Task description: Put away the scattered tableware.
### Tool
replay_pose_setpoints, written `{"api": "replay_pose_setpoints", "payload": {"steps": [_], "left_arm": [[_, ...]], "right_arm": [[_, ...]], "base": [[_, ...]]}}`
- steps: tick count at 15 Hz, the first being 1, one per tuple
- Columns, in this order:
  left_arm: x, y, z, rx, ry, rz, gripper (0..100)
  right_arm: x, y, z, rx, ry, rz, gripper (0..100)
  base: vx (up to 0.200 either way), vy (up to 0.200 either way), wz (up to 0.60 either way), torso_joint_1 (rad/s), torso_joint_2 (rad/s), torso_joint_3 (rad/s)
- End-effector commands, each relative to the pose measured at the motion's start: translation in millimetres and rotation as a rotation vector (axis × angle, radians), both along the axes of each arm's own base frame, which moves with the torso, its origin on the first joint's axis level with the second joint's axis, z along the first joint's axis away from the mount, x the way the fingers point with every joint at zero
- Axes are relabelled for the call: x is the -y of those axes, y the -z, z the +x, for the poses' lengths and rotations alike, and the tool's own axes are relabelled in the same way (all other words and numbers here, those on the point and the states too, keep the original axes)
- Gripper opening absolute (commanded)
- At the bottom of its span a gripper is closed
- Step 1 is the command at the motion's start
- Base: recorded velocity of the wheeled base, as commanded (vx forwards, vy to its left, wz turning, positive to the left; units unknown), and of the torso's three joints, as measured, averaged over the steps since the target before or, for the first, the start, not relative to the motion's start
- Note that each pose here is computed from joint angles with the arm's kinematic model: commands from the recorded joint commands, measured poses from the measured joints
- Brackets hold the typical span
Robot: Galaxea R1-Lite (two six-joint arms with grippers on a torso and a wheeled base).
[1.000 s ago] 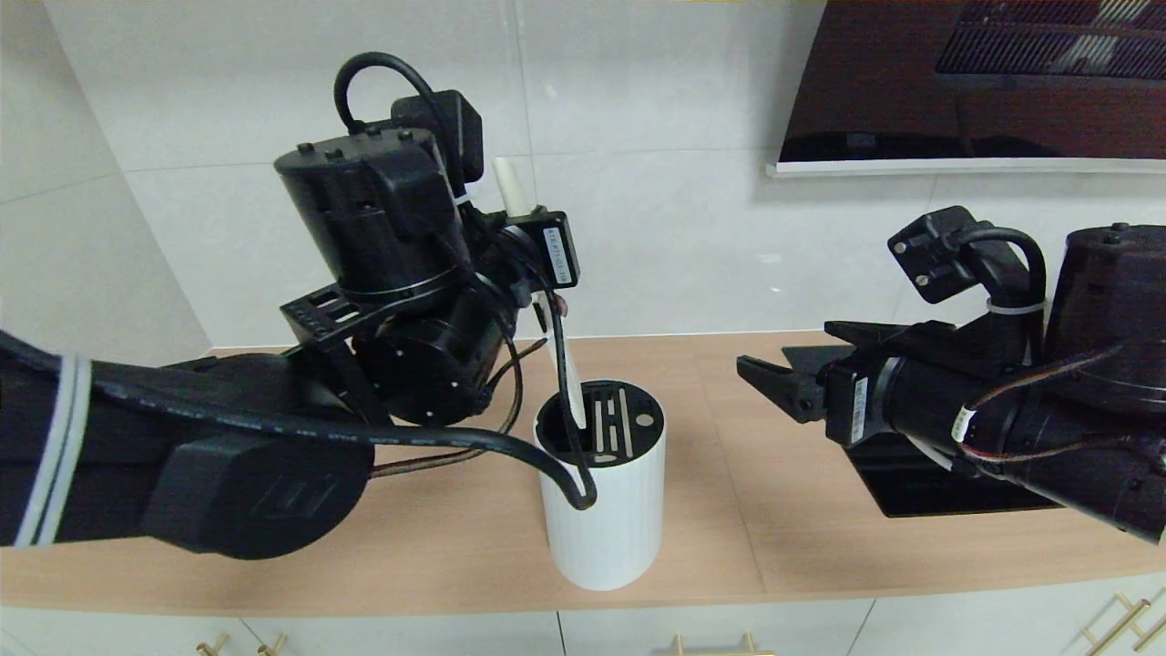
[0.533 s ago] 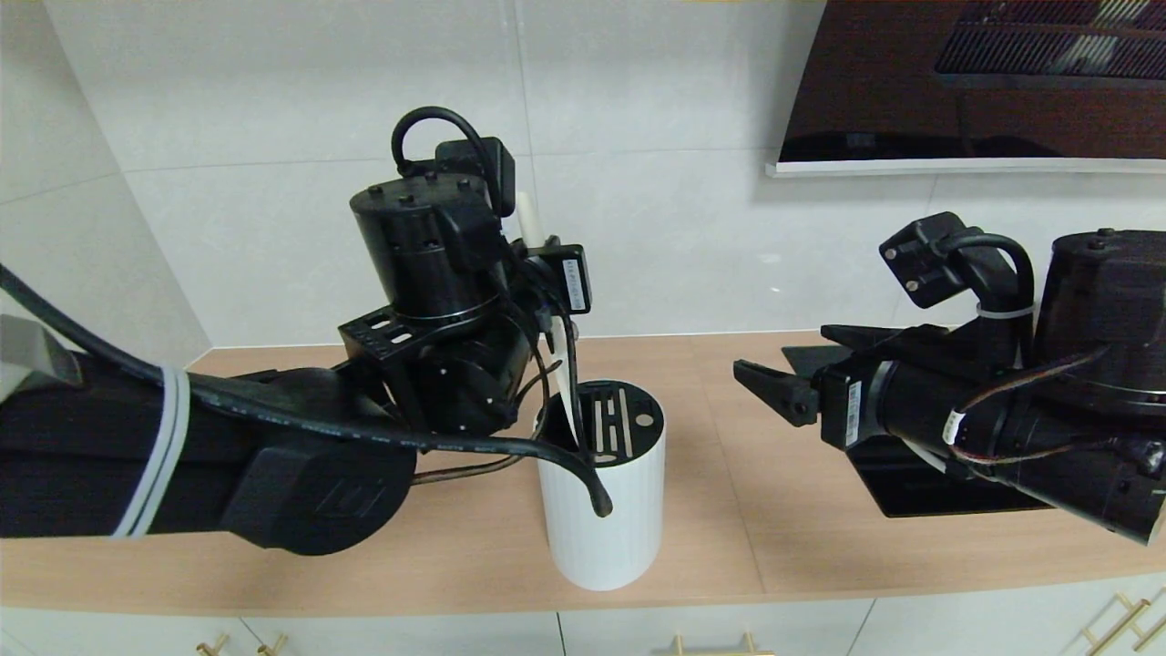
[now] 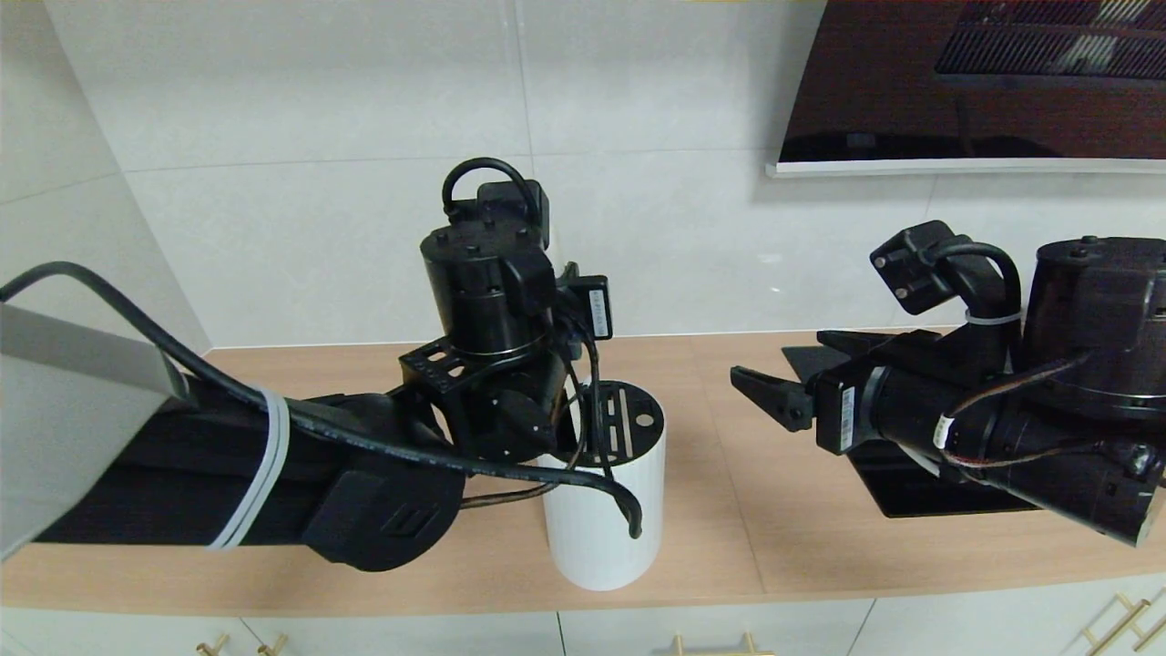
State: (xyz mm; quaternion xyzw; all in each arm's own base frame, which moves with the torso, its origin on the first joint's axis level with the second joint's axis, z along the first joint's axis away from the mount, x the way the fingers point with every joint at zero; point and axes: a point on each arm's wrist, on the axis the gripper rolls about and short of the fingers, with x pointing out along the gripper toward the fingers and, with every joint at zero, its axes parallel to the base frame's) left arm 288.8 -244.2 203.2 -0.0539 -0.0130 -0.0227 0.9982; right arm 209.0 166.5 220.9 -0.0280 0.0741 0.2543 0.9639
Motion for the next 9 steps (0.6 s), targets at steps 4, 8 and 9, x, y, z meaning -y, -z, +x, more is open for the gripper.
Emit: {"api": "replay_pose_setpoints", "payload": {"steps": [4,8,9], "left_arm": [[11.1,24.3,-4,-0.06,0.029,0.054,0],[8.6,25.9,-7,-0.066,0.031,0.061,0],[7.3,21.9,-8,-0.058,0.031,0.054,0]], "right_arm": [[-1,2,1,-0.004,0.0,-0.004,100],[-1,4,1,-0.01,-0.002,-0.008,100],[-2,5,2,-0.013,0.0,-0.011,100]], "base": [[0.0,0.0,0.0,0.0,0.0,0.0],[0.0,0.0,0.0,0.0,0.0,0.0],[0.0,0.0,0.0,0.0,0.0,0.0]]}}
